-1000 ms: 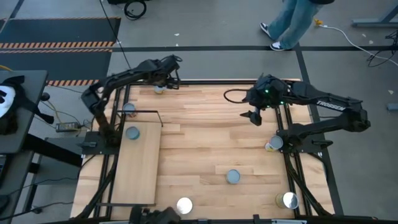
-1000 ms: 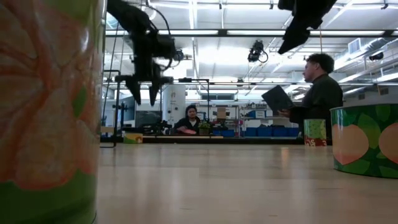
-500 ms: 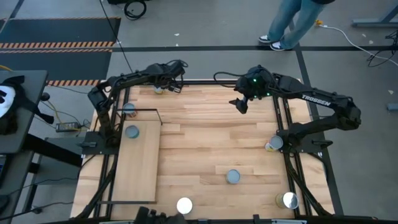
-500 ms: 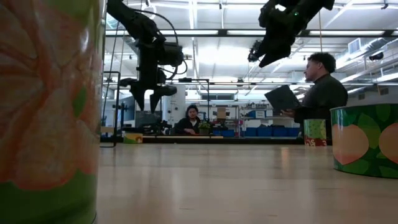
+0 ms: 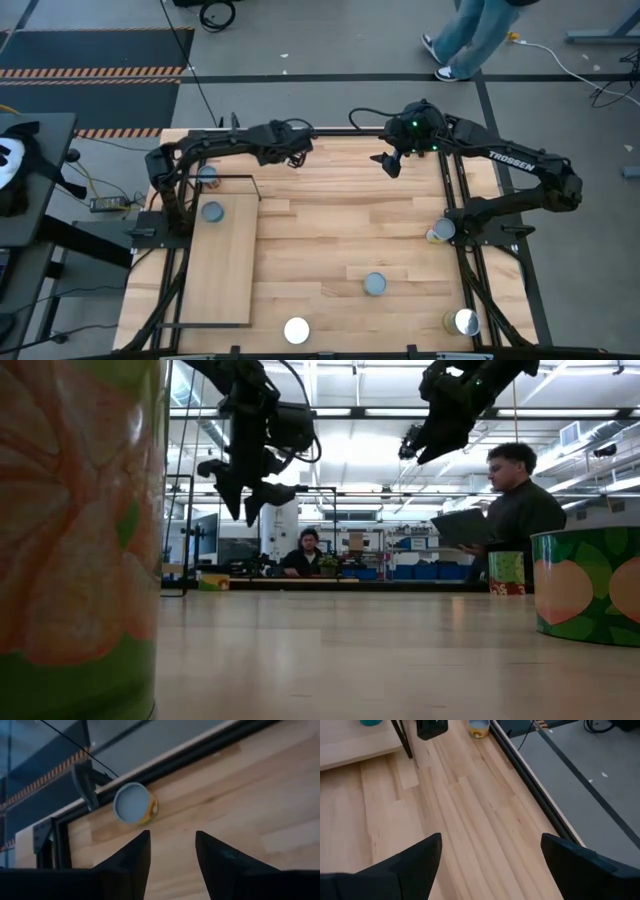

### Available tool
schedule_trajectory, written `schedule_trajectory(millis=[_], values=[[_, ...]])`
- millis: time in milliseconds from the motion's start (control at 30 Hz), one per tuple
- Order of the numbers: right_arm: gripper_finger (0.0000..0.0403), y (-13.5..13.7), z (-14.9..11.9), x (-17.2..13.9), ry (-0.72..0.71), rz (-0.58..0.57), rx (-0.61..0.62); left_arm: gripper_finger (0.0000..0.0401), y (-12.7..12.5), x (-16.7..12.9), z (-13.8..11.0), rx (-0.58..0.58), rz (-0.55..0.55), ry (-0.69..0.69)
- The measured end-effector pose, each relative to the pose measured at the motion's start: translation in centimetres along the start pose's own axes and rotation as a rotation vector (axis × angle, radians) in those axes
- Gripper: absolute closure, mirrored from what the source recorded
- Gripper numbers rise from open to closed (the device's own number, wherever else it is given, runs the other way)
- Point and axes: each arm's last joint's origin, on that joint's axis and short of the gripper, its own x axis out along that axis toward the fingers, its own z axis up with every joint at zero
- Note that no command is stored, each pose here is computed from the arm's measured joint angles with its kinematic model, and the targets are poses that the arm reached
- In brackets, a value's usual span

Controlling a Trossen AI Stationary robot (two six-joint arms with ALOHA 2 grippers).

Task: Pick and place cans onto a shelf
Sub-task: Put the canned mushroom on the shelf

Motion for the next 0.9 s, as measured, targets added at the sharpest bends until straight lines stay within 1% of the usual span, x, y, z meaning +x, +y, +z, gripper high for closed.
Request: schedule_trajectory(millis=[67, 167, 267, 433, 600, 767, 900], values=[[0.0055, 0.0, -0.1, 0.0, 0.006, 0.001, -0.004, 0.0234, -0.4, 0.7, -0.5, -0.013, -0.019, -0.011], [0.0055, 0.0, -0.1, -0.1, 0.012, 0.002, -0.008, 0.0224, -0.3, 2.5, -1.6, -0.006, -0.022, 0.029], [0.0055, 0.0, -0.1, 0.0, 0.011, 0.002, -0.011, 0.0211, 0.1, 4.1, -1.4, -0.022, -0.043, 0.027], [0.0055, -0.1, 0.3, 0.1, -0.025, -0.024, -0.019, 0.0199, 1.3, 5.4, -0.6, -0.054, -0.052, 0.063], [0.0055, -0.2, 0.6, 0.0, -0.056, -0.041, -0.02, 0.0206, 1.8, 5.8, -0.6, -0.059, -0.106, 0.137], [0.0055, -0.3, 1.3, -0.2, -0.112, -0.051, -0.022, 0.0214, 1.4, 5.6, -0.8, 0.001, -0.135, 0.14], [0.0055, -0.4, 1.8, -0.3, -0.163, -0.057, -0.025, 0.0216, 1.2, 5.4, -0.9, 0.019, -0.162, 0.152]])
